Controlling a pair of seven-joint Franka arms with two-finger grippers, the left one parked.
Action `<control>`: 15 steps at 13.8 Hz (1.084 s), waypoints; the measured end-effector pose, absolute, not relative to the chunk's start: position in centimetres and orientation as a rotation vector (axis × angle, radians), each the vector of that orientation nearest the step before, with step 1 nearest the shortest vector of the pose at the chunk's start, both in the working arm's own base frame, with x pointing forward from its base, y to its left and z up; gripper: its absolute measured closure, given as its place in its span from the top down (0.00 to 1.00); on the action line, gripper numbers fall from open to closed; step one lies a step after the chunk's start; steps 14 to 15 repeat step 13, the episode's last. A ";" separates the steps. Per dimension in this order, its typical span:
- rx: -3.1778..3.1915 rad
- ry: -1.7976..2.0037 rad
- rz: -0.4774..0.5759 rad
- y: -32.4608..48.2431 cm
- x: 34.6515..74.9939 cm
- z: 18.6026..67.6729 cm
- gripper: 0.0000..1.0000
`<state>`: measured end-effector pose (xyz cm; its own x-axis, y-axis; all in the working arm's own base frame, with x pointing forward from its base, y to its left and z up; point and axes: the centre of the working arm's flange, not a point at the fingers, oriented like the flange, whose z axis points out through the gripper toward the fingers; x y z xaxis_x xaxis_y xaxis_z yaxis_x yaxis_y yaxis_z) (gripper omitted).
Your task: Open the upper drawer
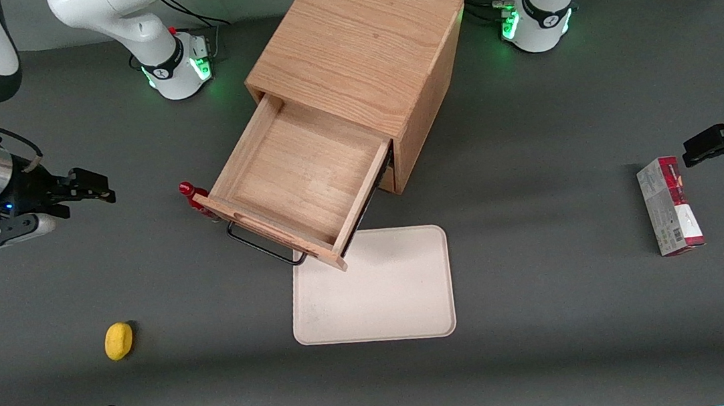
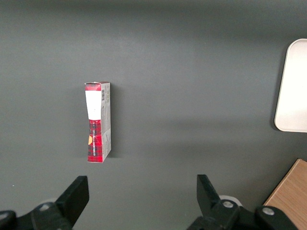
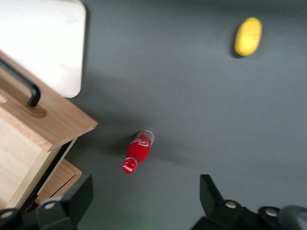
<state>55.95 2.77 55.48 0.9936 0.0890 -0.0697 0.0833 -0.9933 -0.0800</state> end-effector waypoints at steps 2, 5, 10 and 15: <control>-3.080 -0.109 0.095 1.8 55.7 56.1 1.00; -3.084 -0.140 0.101 2.8 55.5 56.6 1.00; -3.086 -0.184 0.118 4.2 55.4 57.6 1.00; -3.088 -0.205 0.118 5.0 55.6 58.0 1.00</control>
